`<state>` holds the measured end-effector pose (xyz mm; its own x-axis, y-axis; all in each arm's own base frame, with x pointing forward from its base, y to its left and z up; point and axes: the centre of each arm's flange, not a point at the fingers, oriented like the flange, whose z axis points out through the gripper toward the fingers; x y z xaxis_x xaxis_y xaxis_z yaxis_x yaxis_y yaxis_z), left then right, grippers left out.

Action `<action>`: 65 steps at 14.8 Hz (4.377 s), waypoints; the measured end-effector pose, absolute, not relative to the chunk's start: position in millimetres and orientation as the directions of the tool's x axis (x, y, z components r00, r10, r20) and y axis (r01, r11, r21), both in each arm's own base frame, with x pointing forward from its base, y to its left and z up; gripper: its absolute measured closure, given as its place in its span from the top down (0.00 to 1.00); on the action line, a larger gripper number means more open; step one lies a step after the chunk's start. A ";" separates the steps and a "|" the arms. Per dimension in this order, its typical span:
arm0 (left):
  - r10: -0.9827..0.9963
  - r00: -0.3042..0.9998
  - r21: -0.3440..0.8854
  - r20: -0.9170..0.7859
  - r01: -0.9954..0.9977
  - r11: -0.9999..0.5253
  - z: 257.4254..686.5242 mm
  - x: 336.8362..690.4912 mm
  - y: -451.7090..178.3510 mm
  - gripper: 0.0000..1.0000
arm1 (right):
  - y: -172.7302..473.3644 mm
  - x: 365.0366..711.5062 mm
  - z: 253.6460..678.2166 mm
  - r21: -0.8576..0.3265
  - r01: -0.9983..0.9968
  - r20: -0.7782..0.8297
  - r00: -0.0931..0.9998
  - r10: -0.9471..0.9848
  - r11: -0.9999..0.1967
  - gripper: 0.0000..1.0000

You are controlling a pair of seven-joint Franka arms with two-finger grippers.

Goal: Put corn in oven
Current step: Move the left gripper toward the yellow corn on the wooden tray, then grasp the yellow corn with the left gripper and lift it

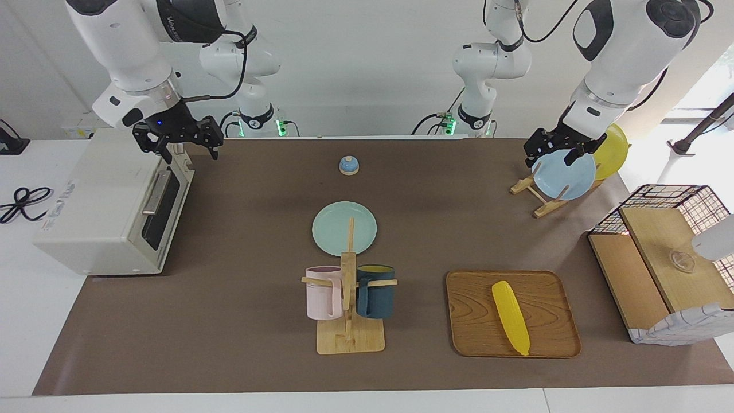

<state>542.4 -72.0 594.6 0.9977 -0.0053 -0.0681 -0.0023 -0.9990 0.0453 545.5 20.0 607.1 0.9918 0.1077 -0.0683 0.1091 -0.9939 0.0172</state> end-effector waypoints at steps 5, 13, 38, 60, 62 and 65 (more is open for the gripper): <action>-0.003 0.998 0.045 -0.068 0.000 -0.999 594.7 542.6 -70.6 1.00 | 22.0 545.4 607.2 0.017 0.113 -0.068 0.991 0.111 -0.993 1.00; -0.001 0.999 0.049 -0.041 0.001 -0.999 597.2 545.6 -70.4 1.00 | 23.4 547.2 599.2 0.022 0.117 -0.064 0.991 0.116 -0.993 0.90; -0.058 0.997 0.053 0.057 -0.061 -0.997 342.6 729.7 -146.6 1.00 | -106.5 521.4 477.6 0.178 0.043 -0.045 0.998 0.036 -0.983 0.01; -0.128 0.989 0.013 0.071 -0.129 -0.992 312.4 744.0 -147.6 0.56 | -39.4 526.6 441.5 0.095 0.053 -0.036 0.998 0.050 -0.994 0.01; -0.128 0.989 0.013 0.072 -0.129 -0.992 312.4 744.2 -147.8 0.56 | -30.9 528.5 429.7 0.066 0.053 -0.036 0.998 0.051 -0.996 0.01; -0.111 0.991 0.046 0.075 -0.115 -0.992 316.2 744.5 -150.1 0.56 | -17.9 533.3 408.3 0.041 0.045 -0.044 0.998 0.043 -0.998 0.01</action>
